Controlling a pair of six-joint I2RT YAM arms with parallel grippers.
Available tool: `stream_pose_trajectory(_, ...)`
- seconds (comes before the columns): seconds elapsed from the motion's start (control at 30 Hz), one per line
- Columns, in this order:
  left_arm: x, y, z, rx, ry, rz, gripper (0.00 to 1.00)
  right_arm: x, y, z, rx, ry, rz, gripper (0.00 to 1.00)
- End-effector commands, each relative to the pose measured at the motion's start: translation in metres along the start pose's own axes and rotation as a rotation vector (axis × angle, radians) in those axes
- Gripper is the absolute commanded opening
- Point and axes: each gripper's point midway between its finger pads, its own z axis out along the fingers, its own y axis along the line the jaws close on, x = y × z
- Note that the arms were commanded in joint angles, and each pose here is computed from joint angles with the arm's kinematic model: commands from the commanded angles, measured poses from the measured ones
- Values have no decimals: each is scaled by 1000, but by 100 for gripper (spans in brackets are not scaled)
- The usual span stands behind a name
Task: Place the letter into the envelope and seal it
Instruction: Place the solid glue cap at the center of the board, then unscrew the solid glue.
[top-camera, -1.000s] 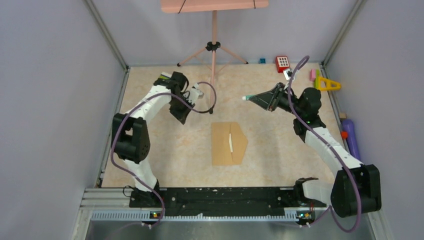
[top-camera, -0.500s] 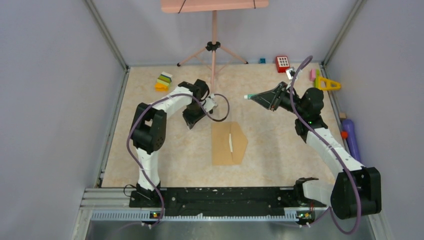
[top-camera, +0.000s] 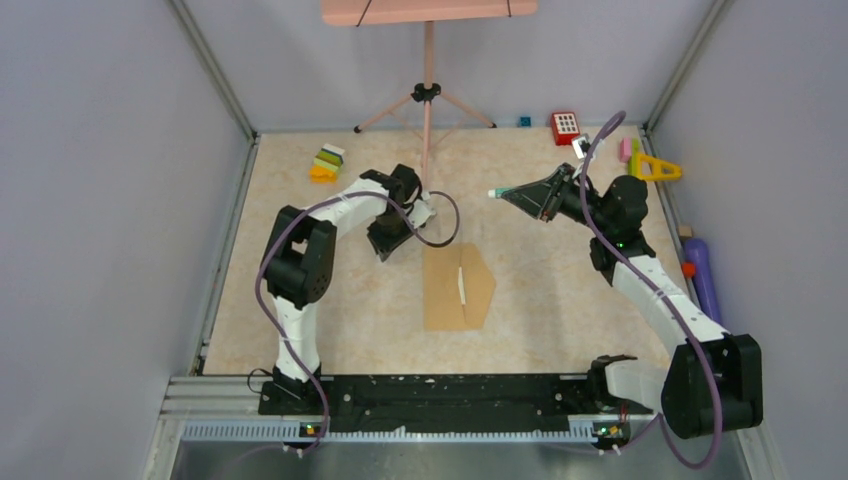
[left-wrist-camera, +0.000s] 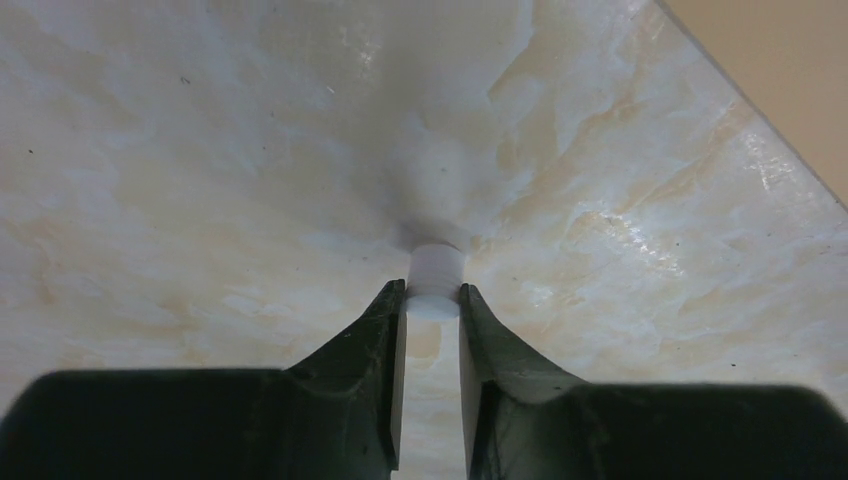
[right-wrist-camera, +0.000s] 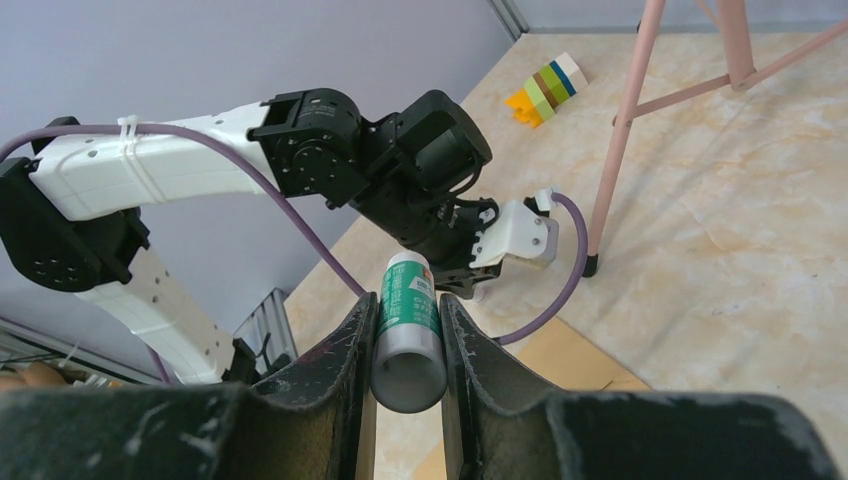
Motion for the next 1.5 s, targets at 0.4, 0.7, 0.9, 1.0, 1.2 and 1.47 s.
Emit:
stream_pose_trajectory(0.4, -32, 2, -71, -62, -236, -49, 67, -24, 19, -4, -46, -47, -85, 0)
stream_pose_trajectory(0.7, -78, -23, -239, -26, -895, 78, 96, -17, 30, -6, -138, -1, -80, 0)
stream_pose_trajectory(0.9, -88, -69, -318, 107, -1246, 257, 99, -3, 41, -5, -247, 62, -47, 0)
stream_pose_trajectory(1.0, -90, -101, -323, 314, -1254, 333, 99, 7, 46, -2, -274, 92, -33, 0)
stream_pose_trajectory(1.2, -104, -114, -311, 428, -1252, 299, 99, 34, 62, 12, -335, 162, -31, 0)
stream_pose_trajectory(1.47, -113, -136, -288, 535, -1185, 302, 99, 55, 63, 26, -347, 209, -50, 0)
